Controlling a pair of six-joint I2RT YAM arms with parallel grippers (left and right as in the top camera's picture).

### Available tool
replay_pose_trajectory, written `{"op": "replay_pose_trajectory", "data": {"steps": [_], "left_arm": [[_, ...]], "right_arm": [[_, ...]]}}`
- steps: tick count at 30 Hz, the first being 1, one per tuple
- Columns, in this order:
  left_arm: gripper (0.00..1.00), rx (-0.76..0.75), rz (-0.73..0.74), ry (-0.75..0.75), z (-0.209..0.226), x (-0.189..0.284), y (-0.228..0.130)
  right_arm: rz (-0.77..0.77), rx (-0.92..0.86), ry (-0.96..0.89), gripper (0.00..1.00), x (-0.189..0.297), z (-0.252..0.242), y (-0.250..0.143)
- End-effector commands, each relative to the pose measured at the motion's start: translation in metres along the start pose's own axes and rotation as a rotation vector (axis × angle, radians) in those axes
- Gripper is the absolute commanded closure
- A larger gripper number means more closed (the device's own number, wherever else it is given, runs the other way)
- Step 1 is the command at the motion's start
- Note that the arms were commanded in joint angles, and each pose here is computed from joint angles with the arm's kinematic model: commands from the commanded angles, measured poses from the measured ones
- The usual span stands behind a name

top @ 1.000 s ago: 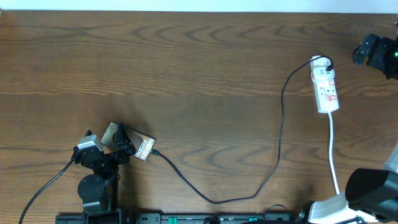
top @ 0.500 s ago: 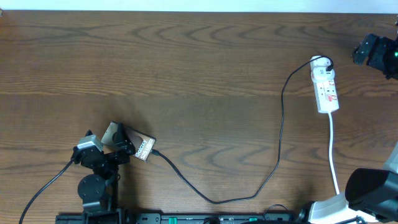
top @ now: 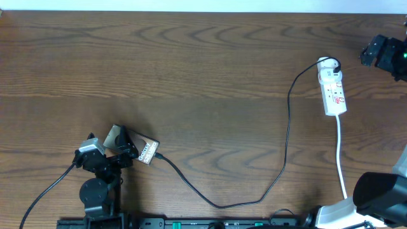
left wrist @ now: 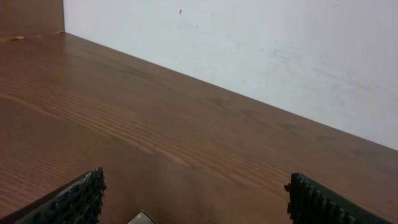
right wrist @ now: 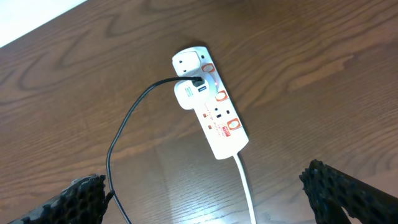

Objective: Plug charger to phone and switch on socket

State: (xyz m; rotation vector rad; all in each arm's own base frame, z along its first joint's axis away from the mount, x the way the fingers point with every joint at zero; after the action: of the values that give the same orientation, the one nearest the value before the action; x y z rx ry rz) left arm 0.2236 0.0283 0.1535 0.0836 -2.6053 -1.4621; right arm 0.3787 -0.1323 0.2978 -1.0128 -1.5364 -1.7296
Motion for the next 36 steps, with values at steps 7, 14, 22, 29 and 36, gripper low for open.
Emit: {"op": "replay_pose_trajectory", "data": {"steps": [7,14,22,29,36], "left_arm": [[0.08,0.002,0.036,0.037,0.009,0.0,-0.011],[0.08,0.001,0.036,0.037,0.009,0.0,-0.011],[0.08,0.002,0.036,0.038,0.009,0.0,-0.011],[0.08,0.001,0.036,0.037,0.009,0.0,-0.011],[0.08,0.002,0.035,0.037,0.009,0.0,-0.011]], "right_arm": [[0.002,-0.016,-0.004,0.01,-0.001,-0.002,0.0],[-0.034,-0.01,-0.011,0.01,0.015,0.001,0.002],[-0.217,0.04,-0.031,0.01,0.093,0.023,0.001],[-0.431,0.105,-0.084,0.01,0.164,0.041,0.0],[-0.661,0.242,-0.006,0.01,0.201,0.091,0.001]]}}
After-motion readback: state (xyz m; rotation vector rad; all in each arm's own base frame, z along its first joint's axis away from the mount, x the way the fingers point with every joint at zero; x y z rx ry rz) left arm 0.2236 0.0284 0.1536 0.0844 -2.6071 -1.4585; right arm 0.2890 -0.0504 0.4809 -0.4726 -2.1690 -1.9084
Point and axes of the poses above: each gripper's point midway between its finger pads, its own x axis back along the fingers, its own z axis along the line the jaws close on, y = z × x, the point moved 2 cm from there along x, back along the fingers, and after that the axes turned 14 degrees about x, right-handed, at the moved point
